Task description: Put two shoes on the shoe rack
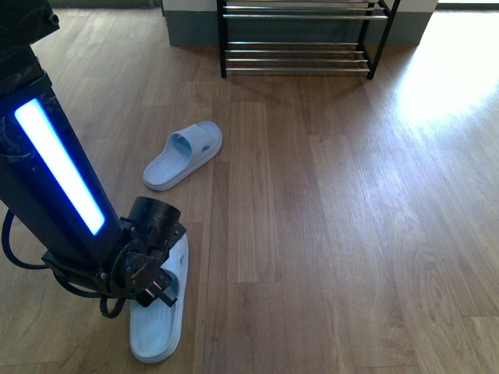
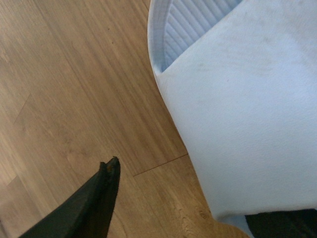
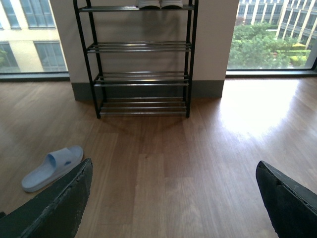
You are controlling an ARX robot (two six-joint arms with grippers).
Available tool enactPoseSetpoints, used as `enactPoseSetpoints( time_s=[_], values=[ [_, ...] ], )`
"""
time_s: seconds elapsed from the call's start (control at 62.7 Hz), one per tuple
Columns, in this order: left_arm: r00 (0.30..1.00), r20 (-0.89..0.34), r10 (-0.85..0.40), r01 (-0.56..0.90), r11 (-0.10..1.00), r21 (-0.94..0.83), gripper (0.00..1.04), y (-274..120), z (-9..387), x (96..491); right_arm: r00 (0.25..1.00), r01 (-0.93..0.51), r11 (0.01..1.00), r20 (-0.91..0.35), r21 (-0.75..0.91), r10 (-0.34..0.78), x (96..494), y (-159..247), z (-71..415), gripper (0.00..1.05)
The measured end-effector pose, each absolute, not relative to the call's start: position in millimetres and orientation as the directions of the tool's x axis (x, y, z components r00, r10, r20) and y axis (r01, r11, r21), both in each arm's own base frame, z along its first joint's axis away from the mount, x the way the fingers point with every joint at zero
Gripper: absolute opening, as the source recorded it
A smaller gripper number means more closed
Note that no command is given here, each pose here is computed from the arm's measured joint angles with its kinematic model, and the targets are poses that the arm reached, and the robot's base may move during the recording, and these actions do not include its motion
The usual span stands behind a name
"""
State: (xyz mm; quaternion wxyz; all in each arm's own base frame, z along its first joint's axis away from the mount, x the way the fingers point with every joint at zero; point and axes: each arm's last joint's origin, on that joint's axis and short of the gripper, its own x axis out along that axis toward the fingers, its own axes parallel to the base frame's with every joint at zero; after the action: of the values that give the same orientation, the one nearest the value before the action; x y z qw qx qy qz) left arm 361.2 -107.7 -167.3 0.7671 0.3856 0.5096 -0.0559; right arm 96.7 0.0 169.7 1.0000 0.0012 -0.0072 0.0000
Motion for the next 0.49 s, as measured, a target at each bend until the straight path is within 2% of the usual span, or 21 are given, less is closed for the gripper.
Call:
enactPoseSetpoints(
  time_s=[0.144,0.271,0.415,0.495],
  values=[
    [0.452,-0.83,0.327,0.494,0.684,0.538,0.21,-107,-170,358,1.0,0.0,1.0,0.014,0.002,0.0,97,0,170,0.96],
    [0.434,-0.835,0.337,0.491,0.689,0.533,0.01,-105,-170,356,1.0,0.0,1.0,0.014,0.002,0.0,97,0,170,0.96],
    [0.392,-0.836,0.383,0.428,0.729,0.535,0.02,-93,-159,359,1.0,0.0,1.0,0.014,0.002,0.0,97,0,170,0.96],
    [0.373,-0.838,0.399,0.35,0.776,0.525,0.02,-81,-140,361,1.0,0.0,1.0,0.014,0.002,0.0,97,0,170,0.96]
  ],
)
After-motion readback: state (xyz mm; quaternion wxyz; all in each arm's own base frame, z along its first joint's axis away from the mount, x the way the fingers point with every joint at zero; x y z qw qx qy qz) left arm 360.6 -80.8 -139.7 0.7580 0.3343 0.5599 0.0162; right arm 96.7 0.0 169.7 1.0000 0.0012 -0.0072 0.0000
